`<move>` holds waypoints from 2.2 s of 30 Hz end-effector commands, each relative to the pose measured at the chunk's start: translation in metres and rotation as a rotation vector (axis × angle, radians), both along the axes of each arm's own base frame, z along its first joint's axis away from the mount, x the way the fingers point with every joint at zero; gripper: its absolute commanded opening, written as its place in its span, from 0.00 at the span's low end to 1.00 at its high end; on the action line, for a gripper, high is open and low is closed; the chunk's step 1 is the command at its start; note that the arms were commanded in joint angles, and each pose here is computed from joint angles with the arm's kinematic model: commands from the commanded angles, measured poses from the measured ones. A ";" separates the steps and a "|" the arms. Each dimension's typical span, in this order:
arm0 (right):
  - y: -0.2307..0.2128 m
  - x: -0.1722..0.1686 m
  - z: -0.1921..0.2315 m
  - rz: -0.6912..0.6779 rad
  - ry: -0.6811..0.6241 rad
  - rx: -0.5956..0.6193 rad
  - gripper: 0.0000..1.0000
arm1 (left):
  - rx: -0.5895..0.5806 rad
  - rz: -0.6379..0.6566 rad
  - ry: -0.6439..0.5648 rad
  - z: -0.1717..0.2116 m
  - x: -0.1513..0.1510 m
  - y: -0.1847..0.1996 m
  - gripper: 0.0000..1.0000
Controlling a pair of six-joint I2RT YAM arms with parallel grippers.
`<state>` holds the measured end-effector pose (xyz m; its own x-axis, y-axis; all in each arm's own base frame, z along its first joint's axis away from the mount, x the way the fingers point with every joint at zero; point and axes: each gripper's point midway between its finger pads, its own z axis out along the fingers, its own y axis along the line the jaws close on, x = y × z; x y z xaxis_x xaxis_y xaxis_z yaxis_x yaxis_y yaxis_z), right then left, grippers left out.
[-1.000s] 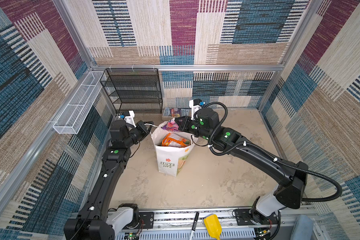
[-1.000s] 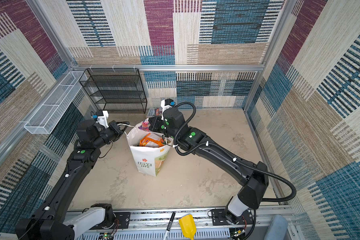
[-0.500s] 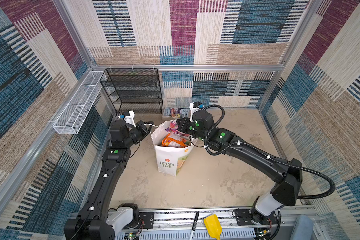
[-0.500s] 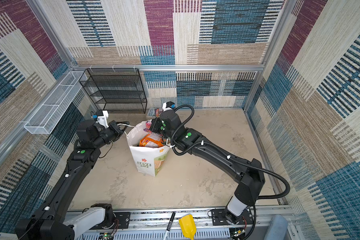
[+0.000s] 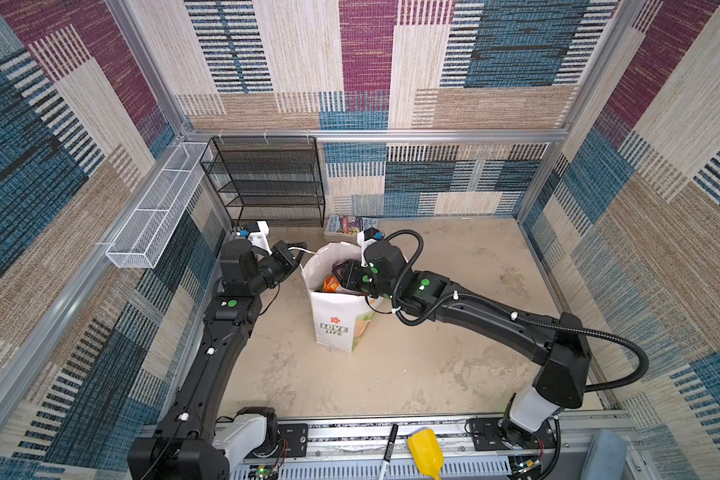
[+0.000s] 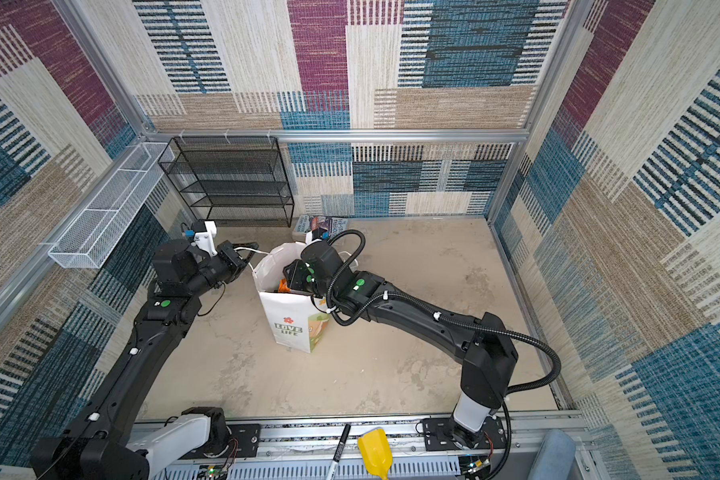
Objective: Place the snacks into the paper bag
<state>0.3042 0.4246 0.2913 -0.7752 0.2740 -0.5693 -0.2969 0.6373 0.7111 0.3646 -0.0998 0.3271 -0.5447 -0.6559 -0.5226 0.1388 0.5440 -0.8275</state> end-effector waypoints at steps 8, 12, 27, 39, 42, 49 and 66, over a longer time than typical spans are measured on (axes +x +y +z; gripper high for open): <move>0.007 -0.025 0.090 0.158 -0.168 0.055 0.57 | -0.016 -0.011 -0.077 0.020 0.000 -0.001 0.00; -0.006 0.006 0.086 0.132 -0.179 -0.081 0.56 | -0.012 -0.011 -0.081 0.021 -0.001 -0.001 0.00; -0.049 0.075 0.028 -0.015 -0.171 -0.475 0.07 | -0.012 -0.011 -0.085 0.023 -0.001 -0.001 0.00; -0.041 0.054 -0.030 0.092 -0.055 -0.468 0.06 | -0.009 -0.007 -0.083 0.022 -0.001 0.000 0.00; -0.031 0.037 -0.043 0.154 -0.029 -0.442 0.07 | -0.009 -0.007 -0.081 0.021 0.000 0.000 0.00; -0.004 0.020 -0.077 0.306 0.049 -0.406 0.30 | -0.007 -0.007 -0.079 0.020 0.000 0.000 0.00; -0.100 -0.010 0.126 0.041 -0.318 -0.172 1.00 | -0.007 -0.004 -0.079 0.021 0.000 0.001 0.00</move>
<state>0.2966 0.3499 0.4041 -0.5943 0.0469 -0.8028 -0.5613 0.6907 0.4559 0.3642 -0.0974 0.3299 -0.5339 -0.6599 -0.5287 0.1424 0.5462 -0.8255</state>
